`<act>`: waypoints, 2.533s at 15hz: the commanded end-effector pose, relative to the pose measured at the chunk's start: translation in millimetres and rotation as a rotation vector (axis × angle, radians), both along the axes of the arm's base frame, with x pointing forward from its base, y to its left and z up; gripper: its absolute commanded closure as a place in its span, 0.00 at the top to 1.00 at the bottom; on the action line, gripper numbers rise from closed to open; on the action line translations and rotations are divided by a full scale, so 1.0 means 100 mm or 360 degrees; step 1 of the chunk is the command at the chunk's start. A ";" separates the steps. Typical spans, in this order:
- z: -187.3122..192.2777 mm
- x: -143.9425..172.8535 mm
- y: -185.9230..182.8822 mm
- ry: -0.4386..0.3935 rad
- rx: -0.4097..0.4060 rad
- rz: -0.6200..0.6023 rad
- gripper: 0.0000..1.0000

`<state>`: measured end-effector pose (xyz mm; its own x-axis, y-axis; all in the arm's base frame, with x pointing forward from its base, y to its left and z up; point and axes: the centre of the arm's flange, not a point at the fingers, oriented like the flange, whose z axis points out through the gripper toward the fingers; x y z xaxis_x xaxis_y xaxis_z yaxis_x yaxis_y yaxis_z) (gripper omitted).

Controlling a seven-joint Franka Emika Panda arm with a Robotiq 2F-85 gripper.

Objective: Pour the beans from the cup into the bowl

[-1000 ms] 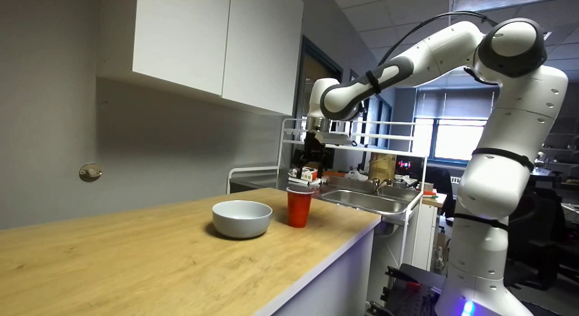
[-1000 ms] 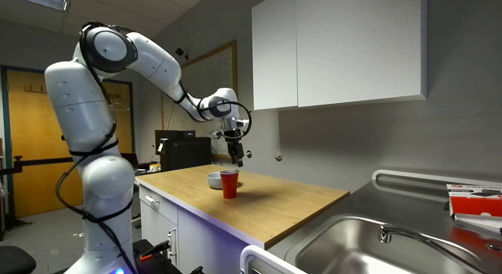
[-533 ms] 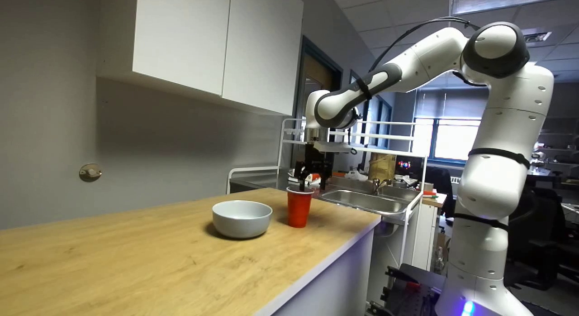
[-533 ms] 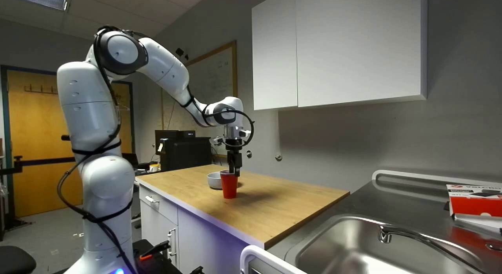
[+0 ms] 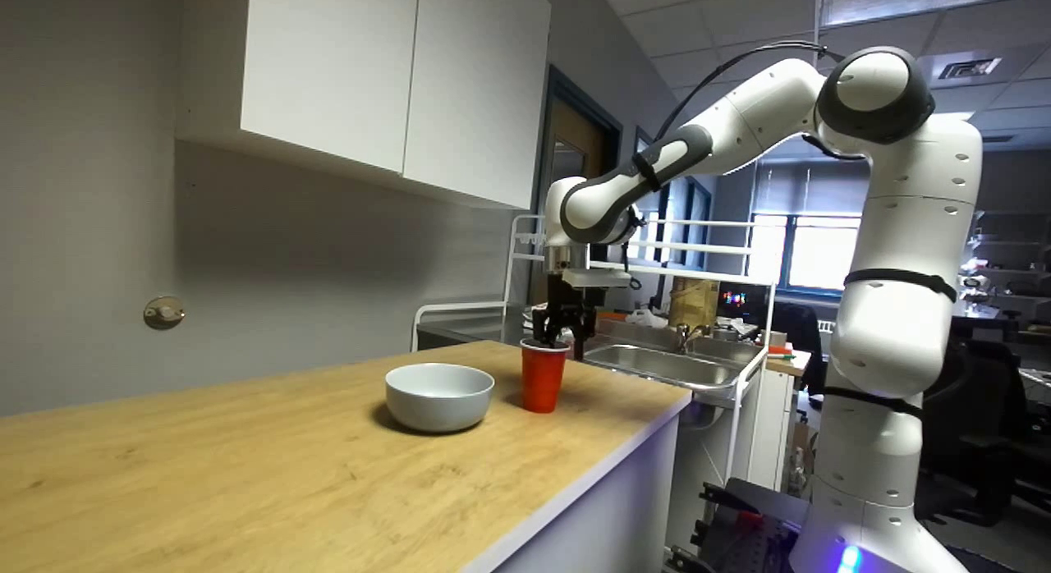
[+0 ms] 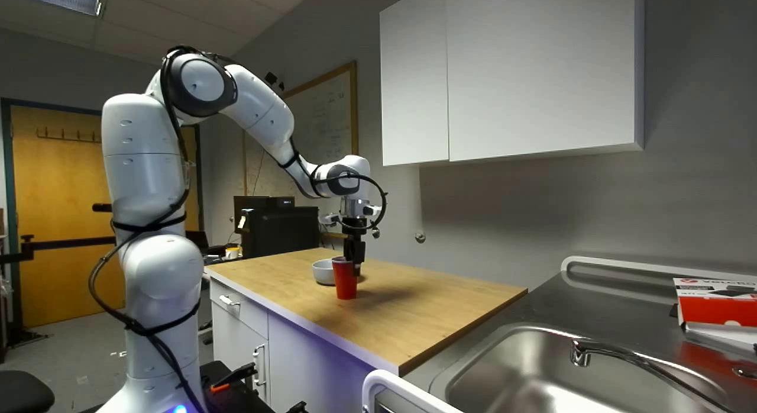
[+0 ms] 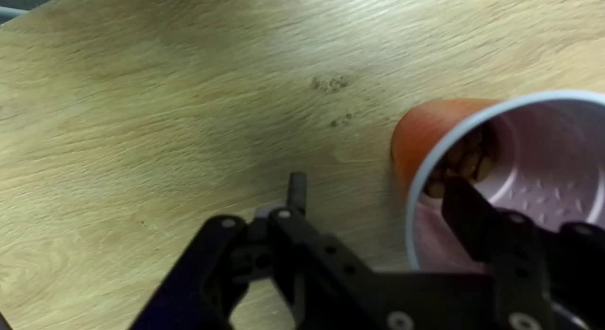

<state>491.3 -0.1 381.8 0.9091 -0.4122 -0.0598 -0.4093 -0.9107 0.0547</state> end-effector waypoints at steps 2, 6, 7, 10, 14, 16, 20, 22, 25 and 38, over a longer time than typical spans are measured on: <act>0.06 0.16 0.01 0.0007 0.0024 0.0025 0.35; 0.13 0.22 -0.03 -0.0009 0.0061 0.0013 0.06; 0.15 0.23 -0.04 -0.0014 0.0073 0.0010 0.04; 0.20 0.26 -0.04 -0.0031 0.0108 0.0008 0.01; 0.20 0.28 -0.03 -0.0038 0.0132 0.0008 0.04; 0.21 0.28 -0.02 -0.0043 0.0122 0.0006 0.03; 0.38 0.27 0.19 -0.0116 0.0081 0.0040 0.03; 0.55 0.28 0.41 -0.0181 0.0082 0.0092 0.03; 0.82 0.27 0.78 -0.0275 0.0045 0.0199 0.03; 0.86 0.14 1.63 -0.0915 -0.0596 0.0378 0.03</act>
<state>512.2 152.9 477.9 0.8650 -0.1110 0.4894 -0.2275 -0.9560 0.1853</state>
